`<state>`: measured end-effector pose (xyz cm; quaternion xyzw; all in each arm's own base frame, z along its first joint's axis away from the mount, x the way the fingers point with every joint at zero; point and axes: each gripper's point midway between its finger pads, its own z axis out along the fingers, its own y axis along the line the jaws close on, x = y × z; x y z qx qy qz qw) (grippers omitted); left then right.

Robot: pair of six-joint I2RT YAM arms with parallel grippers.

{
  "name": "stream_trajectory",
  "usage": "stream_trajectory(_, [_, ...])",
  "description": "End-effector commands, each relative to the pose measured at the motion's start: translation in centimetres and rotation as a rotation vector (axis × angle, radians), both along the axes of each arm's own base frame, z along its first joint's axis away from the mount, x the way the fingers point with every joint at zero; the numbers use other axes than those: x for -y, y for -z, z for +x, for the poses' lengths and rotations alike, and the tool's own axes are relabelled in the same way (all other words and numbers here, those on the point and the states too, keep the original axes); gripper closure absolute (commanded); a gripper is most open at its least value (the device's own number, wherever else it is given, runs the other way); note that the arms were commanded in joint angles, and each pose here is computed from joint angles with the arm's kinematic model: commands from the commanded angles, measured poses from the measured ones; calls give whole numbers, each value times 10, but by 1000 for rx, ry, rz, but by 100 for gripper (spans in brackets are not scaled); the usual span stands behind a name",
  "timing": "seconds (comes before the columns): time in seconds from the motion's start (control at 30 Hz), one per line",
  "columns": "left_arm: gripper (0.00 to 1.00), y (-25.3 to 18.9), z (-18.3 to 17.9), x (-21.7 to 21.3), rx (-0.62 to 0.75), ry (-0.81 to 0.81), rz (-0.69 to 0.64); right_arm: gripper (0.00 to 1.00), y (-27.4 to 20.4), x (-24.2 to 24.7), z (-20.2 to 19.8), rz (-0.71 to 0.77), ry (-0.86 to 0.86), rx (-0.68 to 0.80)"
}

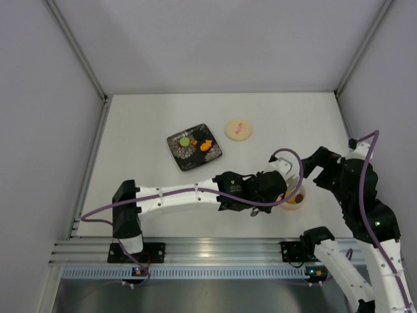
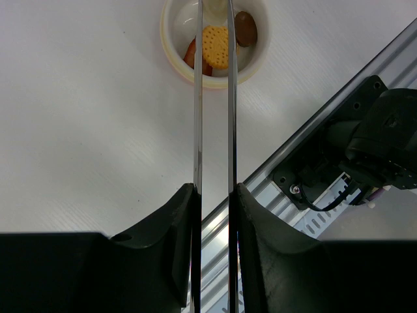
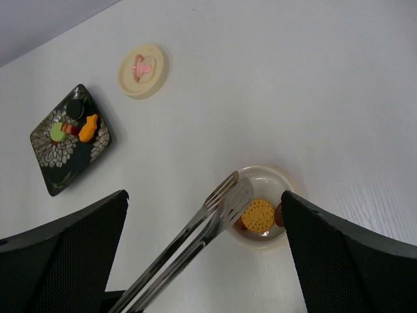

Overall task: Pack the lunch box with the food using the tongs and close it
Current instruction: Place the fake food in the packing box.

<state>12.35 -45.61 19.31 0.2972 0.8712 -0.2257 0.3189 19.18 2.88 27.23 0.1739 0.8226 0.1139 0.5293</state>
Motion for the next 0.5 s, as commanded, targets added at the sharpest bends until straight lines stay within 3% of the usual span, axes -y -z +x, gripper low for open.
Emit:
stream_trajectory(0.0, [75, -23, 1, 20, 17, 18, -87, 0, -12, 7, -4, -18, 23, 17])
stream_trajectory(0.47, [69, -11, 7, 13, 31, -18, -33, 1, -14, 7, -3, -19, 21, 22])
